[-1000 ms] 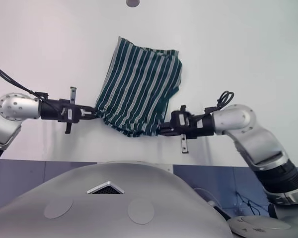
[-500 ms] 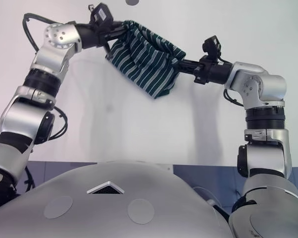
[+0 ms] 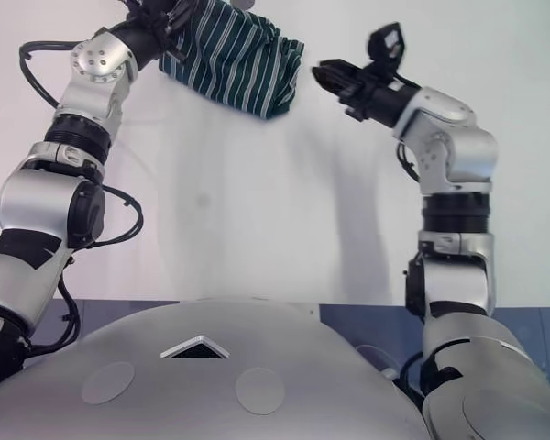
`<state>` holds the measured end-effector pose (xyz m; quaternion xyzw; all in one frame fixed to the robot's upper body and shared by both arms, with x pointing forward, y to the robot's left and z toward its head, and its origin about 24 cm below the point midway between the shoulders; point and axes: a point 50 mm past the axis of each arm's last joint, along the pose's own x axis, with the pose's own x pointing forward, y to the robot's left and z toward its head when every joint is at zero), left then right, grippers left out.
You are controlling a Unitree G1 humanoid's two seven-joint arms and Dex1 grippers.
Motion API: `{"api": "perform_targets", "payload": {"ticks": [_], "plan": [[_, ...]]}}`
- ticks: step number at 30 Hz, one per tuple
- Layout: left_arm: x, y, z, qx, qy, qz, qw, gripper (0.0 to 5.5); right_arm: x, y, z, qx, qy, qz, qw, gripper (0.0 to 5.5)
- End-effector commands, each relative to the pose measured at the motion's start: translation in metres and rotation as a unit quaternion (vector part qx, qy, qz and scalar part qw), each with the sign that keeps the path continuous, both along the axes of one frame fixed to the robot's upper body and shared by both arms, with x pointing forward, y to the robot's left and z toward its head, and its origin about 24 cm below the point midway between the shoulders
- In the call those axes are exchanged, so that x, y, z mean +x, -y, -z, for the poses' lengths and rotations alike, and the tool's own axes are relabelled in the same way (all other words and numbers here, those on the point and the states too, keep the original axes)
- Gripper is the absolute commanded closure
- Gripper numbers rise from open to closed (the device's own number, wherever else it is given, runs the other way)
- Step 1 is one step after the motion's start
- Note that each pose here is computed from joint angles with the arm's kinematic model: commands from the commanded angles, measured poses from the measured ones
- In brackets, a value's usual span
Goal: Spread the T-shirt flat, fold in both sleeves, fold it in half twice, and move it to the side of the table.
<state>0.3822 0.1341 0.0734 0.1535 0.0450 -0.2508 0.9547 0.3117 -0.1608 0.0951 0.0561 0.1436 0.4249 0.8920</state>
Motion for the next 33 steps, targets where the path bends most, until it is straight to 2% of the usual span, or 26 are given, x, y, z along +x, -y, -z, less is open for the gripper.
{"api": "perform_targets", "payload": {"ticks": [1, 3, 4, 8, 11, 13, 15, 18, 19, 20, 23, 25, 26, 28, 29, 31, 33], "plan": [[0.01, 0.002, -0.014, 0.051, 0.032, -0.026, 0.998, 4.28, 0.023, -0.045, -0.002, -0.001, 0.027, -0.03, 0.999, 4.56], [0.013, -0.007, -0.017, 0.086, 0.052, -0.058, 0.993, 4.28, 0.037, -0.065, 0.008, -0.007, 0.009, -0.016, 1.0, 4.56], [0.014, -0.008, -0.02, 0.093, 0.062, -0.063, 0.992, 4.24, 0.04, -0.071, 0.018, -0.032, -0.007, -0.01, 0.999, 4.79], [0.015, -0.018, -0.032, 0.085, 0.099, -0.067, 0.989, 4.24, 0.031, -0.057, 0.073, -0.224, -0.058, -0.03, 0.972, 5.45], [0.006, -0.036, -0.023, 0.087, 0.106, -0.07, 0.988, 4.24, 0.005, -0.021, 0.099, -0.27, -0.111, -0.064, 0.954, 5.45], [-0.006, -0.054, -0.011, 0.096, 0.1, -0.077, 0.987, 4.24, -0.015, 0.034, 0.114, -0.26, -0.175, 0.025, 0.949, 5.45], [-0.019, -0.071, 0.0, 0.099, 0.095, -0.092, 0.986, 4.24, -0.05, 0.093, 0.127, -0.244, -0.242, 0.135, 0.929, 5.45], [-0.043, -0.094, 0.015, 0.086, 0.085, -0.136, 0.983, 4.24, -0.129, 0.169, 0.136, -0.244, -0.329, 0.288, 0.865, 5.45], [-0.05, -0.099, 0.019, 0.079, 0.081, -0.152, 0.982, 4.24, -0.154, 0.18, 0.137, -0.242, -0.352, 0.323, 0.844, 5.45], [-0.055, -0.101, 0.023, 0.076, 0.078, -0.161, 0.981, 4.24, -0.173, 0.179, 0.136, -0.237, -0.369, 0.343, 0.831, 5.45], [-0.062, -0.096, 0.024, 0.077, 0.082, -0.17, 0.979, 4.24, -0.192, 0.159, 0.124, -0.233, -0.376, 0.394, 0.806, 5.45], [-0.061, -0.091, 0.02, 0.066, 0.089, -0.174, 0.979, 4.24, -0.205, 0.143, 0.11, -0.246, -0.353, 0.461, 0.776, 5.45], [-0.061, -0.087, 0.019, 0.059, 0.089, -0.176, 0.979, 4.24, -0.2, 0.141, 0.099, -0.262, -0.316, 0.485, 0.772, 5.45], [-0.066, -0.08, 0.021, 0.04, 0.084, -0.178, 0.98, 4.24, -0.162, 0.147, 0.058, -0.301, -0.165, 0.526, 0.778, 5.45], [-0.068, -0.077, 0.022, 0.029, 0.08, -0.178, 0.98, 4.24, -0.133, 0.148, 0.026, -0.304, -0.065, 0.542, 0.781, 5.45], [-0.071, -0.071, 0.021, -0.006, 0.066, -0.184, 0.981, 4.24, -0.081, 0.134, -0.036, -0.284, 0.11, 0.549, 0.779, 5.45], [-0.072, -0.061, 0.02, -0.033, 0.056, -0.176, 0.982, 4.24, -0.047, 0.104, -0.072, -0.24, 0.212, 0.53, 0.785, 5.45]]}}
